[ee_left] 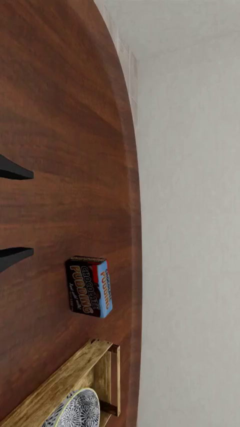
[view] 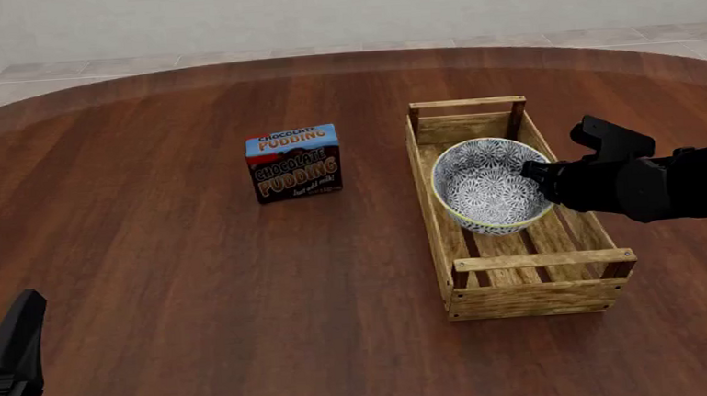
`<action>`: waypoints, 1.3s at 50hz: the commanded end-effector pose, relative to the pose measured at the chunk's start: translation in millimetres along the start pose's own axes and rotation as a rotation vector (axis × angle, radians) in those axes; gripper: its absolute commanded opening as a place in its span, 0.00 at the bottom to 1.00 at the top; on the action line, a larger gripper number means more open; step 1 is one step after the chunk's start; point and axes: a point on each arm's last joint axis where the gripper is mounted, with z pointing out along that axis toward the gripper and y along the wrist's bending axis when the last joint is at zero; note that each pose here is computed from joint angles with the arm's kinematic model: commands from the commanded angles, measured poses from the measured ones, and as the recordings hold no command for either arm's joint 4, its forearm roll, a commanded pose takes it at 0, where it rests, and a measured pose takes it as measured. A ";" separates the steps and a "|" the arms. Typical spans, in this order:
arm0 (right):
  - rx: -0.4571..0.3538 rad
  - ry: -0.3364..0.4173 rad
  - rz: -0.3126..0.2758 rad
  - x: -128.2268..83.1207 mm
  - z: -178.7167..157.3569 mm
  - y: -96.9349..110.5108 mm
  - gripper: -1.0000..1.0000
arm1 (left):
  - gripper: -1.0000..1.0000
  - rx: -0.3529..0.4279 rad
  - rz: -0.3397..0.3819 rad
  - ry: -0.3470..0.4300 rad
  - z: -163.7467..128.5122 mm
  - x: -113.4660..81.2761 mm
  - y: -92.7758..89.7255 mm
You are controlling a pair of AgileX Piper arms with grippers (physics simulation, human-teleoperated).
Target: Pick up the bowl on the left and put it in the tray.
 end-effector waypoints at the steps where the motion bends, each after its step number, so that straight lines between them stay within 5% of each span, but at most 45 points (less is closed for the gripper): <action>1: 0.008 0.013 0.018 4.5 9.7 -2.5 0.00 | 1.00 0.000 0.000 0.000 0.0 0.0 0.0; 53: -0.010 0.024 0.010 11.0 15.0 4.8 0.00 | 1.00 0.000 0.000 0.000 0.0 0.0 0.0; 54: -0.006 0.016 0.009 9.3 13.0 2.5 1.00 | 1.00 0.000 0.000 0.000 0.0 0.0 0.0; 65: -0.005 0.013 0.011 8.0 12.0 2.1 1.00 | 1.00 0.000 0.000 0.000 0.0 0.0 0.0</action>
